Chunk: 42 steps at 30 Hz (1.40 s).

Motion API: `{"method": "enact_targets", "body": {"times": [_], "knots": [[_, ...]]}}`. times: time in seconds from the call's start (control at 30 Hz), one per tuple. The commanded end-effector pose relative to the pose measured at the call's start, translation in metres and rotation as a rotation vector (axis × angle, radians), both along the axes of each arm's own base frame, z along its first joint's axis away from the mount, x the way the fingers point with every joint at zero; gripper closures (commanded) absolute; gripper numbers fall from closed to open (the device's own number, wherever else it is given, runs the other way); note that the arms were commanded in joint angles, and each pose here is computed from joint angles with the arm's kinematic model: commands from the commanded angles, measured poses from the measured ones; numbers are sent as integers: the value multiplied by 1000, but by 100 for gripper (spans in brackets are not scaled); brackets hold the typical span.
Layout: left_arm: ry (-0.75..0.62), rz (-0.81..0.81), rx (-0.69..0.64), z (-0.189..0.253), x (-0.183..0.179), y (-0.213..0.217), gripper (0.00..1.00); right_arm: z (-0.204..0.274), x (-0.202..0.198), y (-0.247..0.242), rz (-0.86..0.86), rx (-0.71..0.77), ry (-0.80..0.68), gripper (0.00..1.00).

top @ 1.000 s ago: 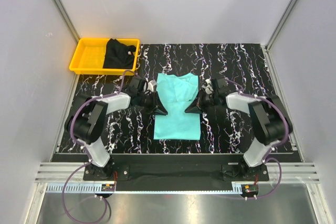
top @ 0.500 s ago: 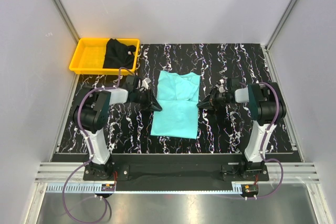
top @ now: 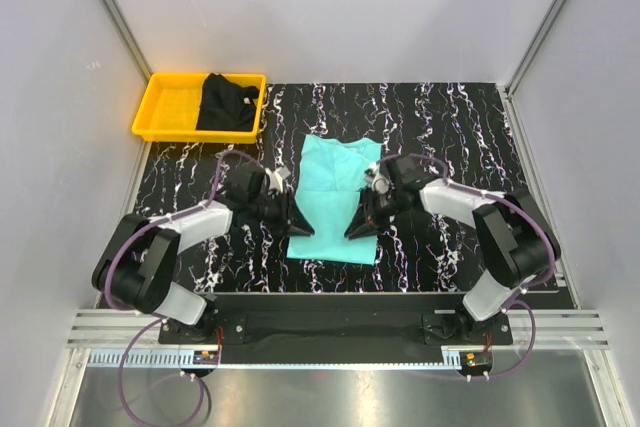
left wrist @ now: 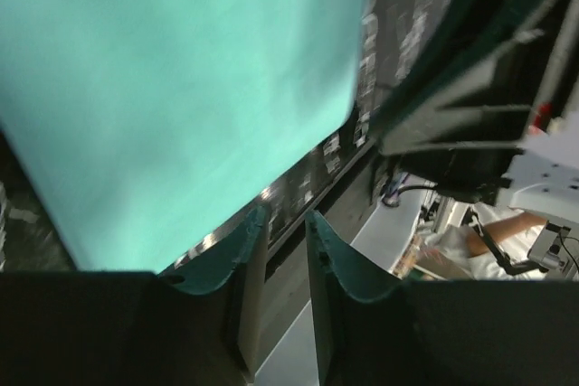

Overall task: Fold and stack the t-shirts
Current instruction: Fold the tshirt

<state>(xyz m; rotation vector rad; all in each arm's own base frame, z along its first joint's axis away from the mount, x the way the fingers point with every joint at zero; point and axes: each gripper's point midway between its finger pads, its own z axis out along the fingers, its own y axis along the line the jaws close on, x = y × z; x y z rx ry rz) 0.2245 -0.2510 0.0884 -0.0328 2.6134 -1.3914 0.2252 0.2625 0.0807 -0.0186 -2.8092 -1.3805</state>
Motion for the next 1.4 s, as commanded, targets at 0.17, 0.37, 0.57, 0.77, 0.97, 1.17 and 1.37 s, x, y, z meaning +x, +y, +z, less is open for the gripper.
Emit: {"method": "enact_targets", "body": {"times": [0.17, 0.37, 0.57, 0.77, 0.97, 1.17, 1.37], "knots": [[89, 54, 101, -70, -25, 25, 74, -60, -19, -6, -67, -63, 123, 75], [176, 38, 157, -99, -60, 43, 79, -82, -47, -59, -213, -180, 197, 70], [33, 66, 46, -25, -59, 28, 70, -28, -46, -64, -251, -171, 42, 66], [-15, 73, -6, 9, -31, 8, 69, -11, -45, -11, -89, -74, 60, 65], [35, 61, 3, -31, -10, -5, 72, -29, -31, 10, -89, -27, 78, 65], [101, 97, 55, -75, -24, 7, 73, -63, -49, -32, -159, -96, 146, 65], [103, 122, 48, -62, -56, 23, 73, -46, -74, -70, -240, -146, 121, 61]]}}
